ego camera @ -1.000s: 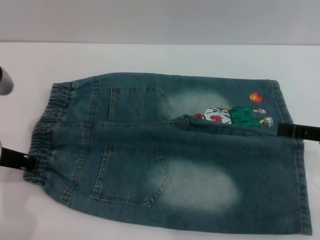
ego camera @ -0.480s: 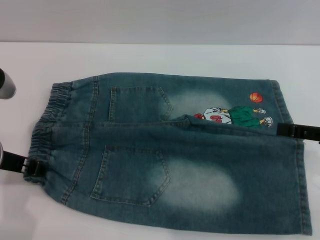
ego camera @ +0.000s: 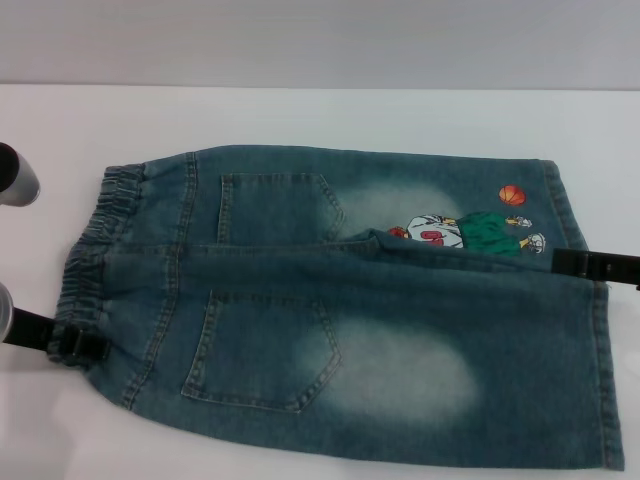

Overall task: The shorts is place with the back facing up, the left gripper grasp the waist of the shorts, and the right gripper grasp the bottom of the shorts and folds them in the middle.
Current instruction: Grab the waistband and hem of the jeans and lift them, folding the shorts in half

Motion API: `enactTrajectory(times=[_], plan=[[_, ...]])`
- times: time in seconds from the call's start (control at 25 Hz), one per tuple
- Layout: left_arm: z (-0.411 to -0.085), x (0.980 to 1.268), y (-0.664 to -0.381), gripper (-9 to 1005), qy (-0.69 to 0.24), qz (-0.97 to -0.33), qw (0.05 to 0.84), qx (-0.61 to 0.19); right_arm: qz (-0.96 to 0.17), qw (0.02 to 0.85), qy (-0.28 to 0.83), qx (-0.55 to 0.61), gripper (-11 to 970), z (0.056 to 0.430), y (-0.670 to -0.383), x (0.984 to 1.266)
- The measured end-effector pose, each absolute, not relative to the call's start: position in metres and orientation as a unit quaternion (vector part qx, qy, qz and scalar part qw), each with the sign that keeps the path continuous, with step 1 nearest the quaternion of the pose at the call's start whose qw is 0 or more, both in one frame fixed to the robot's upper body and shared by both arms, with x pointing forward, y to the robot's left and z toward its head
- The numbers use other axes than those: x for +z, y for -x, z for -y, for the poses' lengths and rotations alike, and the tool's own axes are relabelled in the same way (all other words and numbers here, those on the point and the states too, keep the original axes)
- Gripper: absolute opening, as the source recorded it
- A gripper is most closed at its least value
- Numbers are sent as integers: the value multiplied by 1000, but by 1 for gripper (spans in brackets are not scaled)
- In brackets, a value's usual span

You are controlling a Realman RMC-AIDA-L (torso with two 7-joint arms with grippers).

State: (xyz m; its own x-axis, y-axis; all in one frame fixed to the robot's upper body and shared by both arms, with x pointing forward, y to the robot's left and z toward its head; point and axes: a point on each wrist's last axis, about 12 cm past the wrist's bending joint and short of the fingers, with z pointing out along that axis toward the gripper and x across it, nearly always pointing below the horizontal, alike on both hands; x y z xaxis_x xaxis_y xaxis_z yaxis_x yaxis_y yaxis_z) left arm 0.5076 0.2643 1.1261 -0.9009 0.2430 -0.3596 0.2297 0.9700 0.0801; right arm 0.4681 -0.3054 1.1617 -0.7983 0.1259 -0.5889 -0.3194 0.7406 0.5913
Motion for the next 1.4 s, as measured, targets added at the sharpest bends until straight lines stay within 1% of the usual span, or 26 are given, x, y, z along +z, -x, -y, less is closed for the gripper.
enactTrajectory(times=[0.2, 1.4], plan=[[-262, 1124, -509, 868, -125, -974, 186, 16, -879, 313, 56, 356, 734, 305, -468, 1162], [-256, 1119, -513, 860, -137, -976, 171, 16, -878, 313, 59, 356, 735, 304, -468, 1163]])
